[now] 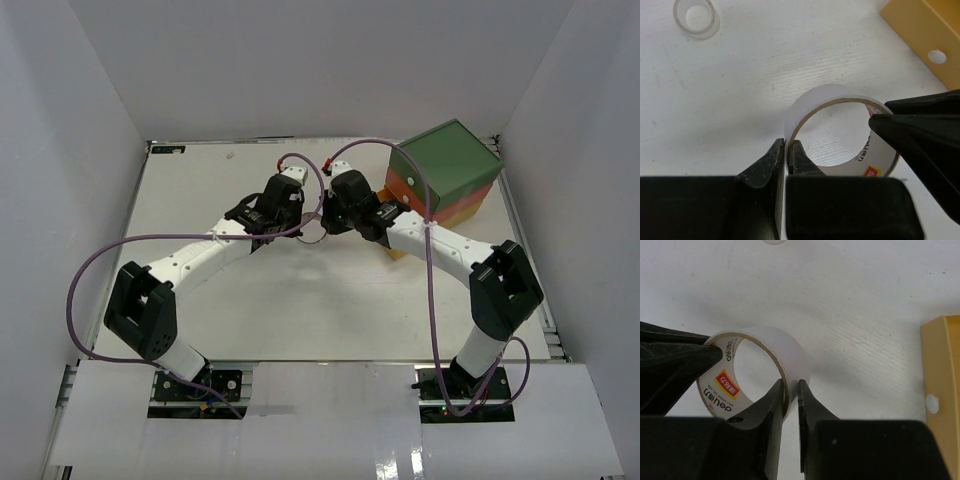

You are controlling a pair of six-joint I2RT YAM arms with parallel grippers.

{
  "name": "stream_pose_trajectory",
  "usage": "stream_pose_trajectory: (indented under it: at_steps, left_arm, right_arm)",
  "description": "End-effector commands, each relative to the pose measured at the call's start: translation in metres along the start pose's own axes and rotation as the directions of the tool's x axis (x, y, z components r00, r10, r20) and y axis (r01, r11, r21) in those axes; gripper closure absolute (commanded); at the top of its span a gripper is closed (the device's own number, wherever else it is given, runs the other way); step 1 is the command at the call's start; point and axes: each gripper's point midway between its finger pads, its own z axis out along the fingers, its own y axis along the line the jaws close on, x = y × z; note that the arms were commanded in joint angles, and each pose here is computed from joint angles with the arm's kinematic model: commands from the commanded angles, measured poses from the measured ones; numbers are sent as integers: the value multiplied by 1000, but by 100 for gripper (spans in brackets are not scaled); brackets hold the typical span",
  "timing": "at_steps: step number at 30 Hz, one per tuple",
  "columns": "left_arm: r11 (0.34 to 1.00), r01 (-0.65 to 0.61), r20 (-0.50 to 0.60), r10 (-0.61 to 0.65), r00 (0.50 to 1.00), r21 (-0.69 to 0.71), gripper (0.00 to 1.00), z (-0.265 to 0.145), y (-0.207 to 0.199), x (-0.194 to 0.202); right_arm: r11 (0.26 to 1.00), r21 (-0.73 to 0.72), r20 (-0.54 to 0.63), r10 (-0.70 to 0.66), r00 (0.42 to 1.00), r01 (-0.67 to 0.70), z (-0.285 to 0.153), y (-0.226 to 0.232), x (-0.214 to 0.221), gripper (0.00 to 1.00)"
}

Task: Sort the stationery into containers
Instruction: Place the stationery in the drawer.

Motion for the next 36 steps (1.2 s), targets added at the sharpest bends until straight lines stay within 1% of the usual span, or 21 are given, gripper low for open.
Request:
stream_pose_trajectory:
  at_steps: [1,2,3,4,6,7,9,10,13,14,16,17,18,21,24,29,32,36]
  left_arm:
    - [999,21,67,-23,998,26,96,-18,-4,-17]
    - [999,23,69,-25,997,29,92,-18,-4,-18]
    - [999,23,69,-25,997,30,88,-18,-5,-18]
    - [999,24,66,-26,997,33,77,-18,-5,-17]
    - [999,27,71,-29,997,38,68,-19,-6,-18]
    - [999,29,74,-32,997,42,60,-20,-7,-19]
    - [999,30,82,-34,996,43,55,-21,-6,-20]
    - [998,33,86,-36,996,45,50,-22,-6,-21]
    - [998,39,105,-44,993,48,44,-26,-6,-25]
    - [998,45,125,-51,991,48,39,-30,-5,-29]
    - [998,51,158,-57,986,42,34,-34,-3,-35]
    - [998,56,178,-63,982,43,29,-40,-1,-38]
    - [998,60,194,-65,979,32,26,-42,2,-40]
    - [997,72,246,-73,967,10,19,-50,10,-46]
    - [997,79,269,-73,960,-13,16,-53,17,-49]
    - [996,84,261,-73,963,-31,14,-48,23,-47]
    - [996,84,256,-72,964,-36,13,-46,24,-46]
    - [996,80,248,-67,966,-42,13,-43,25,-44]
  right_arm:
    - [1000,-15,33,-9,999,9,-3,7,-16,84]
    - [1000,-13,32,-12,999,12,-3,7,-15,90]
    - [1000,-8,30,-13,999,13,-2,5,-14,92]
    - [1000,-2,27,-19,999,19,-2,4,-13,92]
    - [1000,10,23,-23,999,22,-1,1,-11,92]
    - [1000,16,20,-26,999,26,0,0,-10,92]
    - [999,34,12,-33,999,33,1,-4,-7,92]
    - [999,41,9,-35,999,34,1,-6,-6,92]
    - [995,86,1,-53,999,52,2,-15,-3,92]
    - [992,111,2,-61,998,60,1,-21,-3,92]
    - [988,139,3,-65,998,64,-2,-29,-4,92]
    - [984,168,3,-67,998,66,-4,-36,-4,92]
    - [980,188,12,-69,998,66,-7,-43,-7,92]
    - [959,277,21,-67,998,58,-17,-69,-10,92]
    - [927,374,29,-39,999,25,-31,-103,-9,92]
    - [858,511,75,21,997,-57,-56,-155,-9,92]
    - [829,551,89,57,994,-97,-64,-177,-6,92]
    - [799,589,94,81,992,-121,-69,-195,-1,92]
